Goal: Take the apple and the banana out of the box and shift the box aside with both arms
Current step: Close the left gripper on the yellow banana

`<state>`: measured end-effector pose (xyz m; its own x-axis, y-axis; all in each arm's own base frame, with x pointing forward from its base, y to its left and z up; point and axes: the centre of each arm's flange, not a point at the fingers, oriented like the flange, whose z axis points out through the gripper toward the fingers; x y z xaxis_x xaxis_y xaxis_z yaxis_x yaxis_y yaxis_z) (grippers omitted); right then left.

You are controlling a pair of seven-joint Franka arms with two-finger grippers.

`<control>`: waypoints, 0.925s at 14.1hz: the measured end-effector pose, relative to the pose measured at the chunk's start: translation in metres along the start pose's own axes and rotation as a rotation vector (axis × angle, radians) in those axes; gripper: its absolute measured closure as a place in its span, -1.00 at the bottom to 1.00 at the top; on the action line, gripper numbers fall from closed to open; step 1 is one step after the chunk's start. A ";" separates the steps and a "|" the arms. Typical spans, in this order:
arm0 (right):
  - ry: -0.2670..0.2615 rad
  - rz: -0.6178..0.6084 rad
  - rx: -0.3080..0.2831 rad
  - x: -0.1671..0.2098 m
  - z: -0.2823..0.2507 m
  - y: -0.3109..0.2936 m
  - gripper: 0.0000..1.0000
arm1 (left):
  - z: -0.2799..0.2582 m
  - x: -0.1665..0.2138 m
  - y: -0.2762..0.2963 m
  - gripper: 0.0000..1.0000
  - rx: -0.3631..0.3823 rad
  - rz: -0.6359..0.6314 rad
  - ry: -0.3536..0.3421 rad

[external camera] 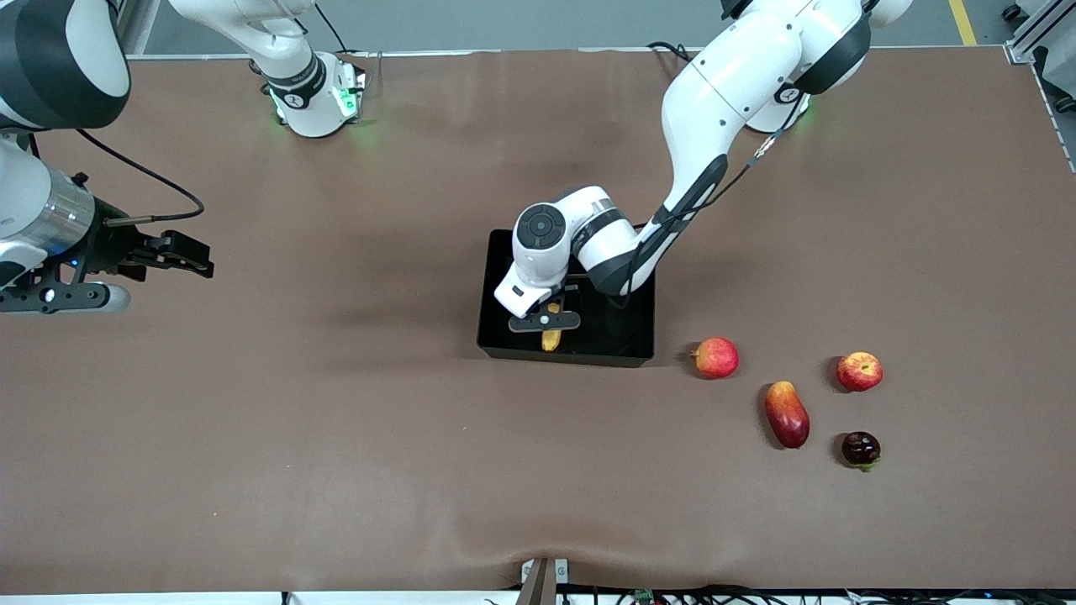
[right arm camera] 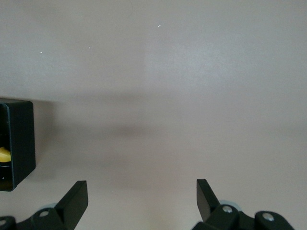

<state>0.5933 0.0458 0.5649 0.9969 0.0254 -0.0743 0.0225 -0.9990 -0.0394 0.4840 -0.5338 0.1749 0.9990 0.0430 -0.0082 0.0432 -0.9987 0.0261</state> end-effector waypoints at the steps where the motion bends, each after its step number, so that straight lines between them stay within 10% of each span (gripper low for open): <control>1: -0.001 0.000 0.000 0.000 0.000 0.000 -1.00 | 0.001 -0.004 0.003 -0.74 0.000 0.006 -0.001; 6: -0.009 -0.004 -0.001 0.002 0.005 -0.003 -1.00 | -0.008 -0.003 0.010 0.25 0.003 0.038 0.037; 13: -0.053 -0.029 -0.004 0.012 0.031 -0.018 -1.00 | -0.090 0.027 -0.001 0.24 0.014 0.029 0.115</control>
<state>0.6023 0.0653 0.5336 0.9905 0.0559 -0.1254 0.0514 -0.9979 -0.0388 0.5115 -0.5295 0.2644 0.9941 0.0162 0.1072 0.0152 -0.9998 0.0102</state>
